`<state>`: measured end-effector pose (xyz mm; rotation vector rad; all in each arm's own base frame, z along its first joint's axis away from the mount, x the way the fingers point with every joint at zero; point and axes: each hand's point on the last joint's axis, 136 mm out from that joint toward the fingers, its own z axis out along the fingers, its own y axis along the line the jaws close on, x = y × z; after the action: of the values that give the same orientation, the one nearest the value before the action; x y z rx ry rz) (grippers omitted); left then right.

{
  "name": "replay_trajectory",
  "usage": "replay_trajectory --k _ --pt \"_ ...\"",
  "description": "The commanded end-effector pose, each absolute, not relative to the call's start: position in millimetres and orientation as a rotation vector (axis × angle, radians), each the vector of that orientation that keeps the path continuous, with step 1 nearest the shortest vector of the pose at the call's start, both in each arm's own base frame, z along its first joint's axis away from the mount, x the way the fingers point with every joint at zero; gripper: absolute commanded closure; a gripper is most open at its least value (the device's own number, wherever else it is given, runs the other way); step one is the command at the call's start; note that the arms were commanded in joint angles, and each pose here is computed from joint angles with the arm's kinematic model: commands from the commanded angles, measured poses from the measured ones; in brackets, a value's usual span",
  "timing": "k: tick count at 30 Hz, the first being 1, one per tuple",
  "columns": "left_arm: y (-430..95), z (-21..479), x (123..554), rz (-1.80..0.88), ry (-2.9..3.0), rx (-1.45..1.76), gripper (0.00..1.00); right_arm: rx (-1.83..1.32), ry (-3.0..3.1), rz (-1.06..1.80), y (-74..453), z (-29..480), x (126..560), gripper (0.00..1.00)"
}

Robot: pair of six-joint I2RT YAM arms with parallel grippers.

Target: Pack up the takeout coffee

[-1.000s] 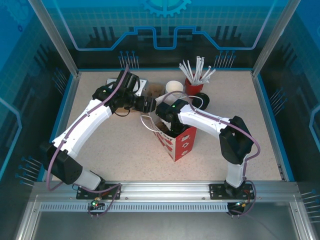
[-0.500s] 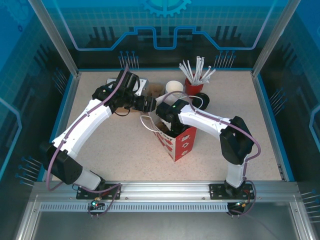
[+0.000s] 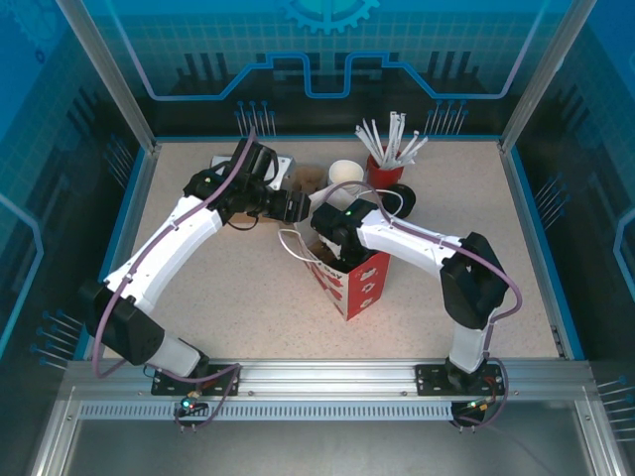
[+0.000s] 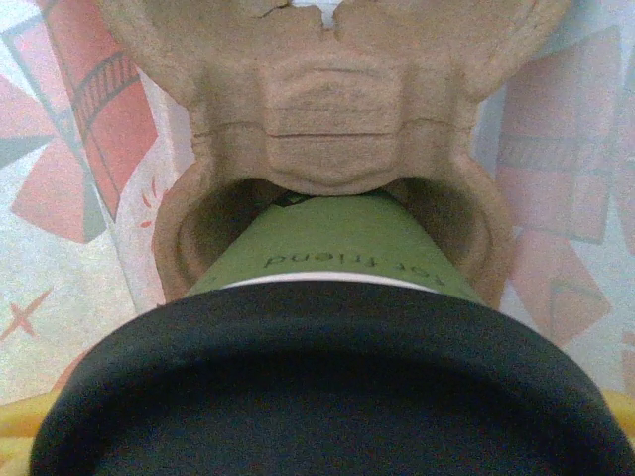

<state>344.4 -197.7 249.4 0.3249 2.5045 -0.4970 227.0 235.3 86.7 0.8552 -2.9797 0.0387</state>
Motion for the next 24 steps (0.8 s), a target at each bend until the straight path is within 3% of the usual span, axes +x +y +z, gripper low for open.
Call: replay_trajectory --k 1,11,24 --pt "-198.4 254.5 345.2 -0.501 2.514 0.299 0.22 0.865 -2.982 0.018 238.3 65.0 232.9 0.15" --pt "-206.0 261.7 339.7 -0.573 2.498 0.313 0.29 0.868 -3.069 -0.120 250.4 104.3 237.1 0.00" --pt "-208.6 264.8 336.0 -0.592 2.490 0.316 0.30 0.819 -3.093 -0.151 253.5 138.6 238.7 0.00"
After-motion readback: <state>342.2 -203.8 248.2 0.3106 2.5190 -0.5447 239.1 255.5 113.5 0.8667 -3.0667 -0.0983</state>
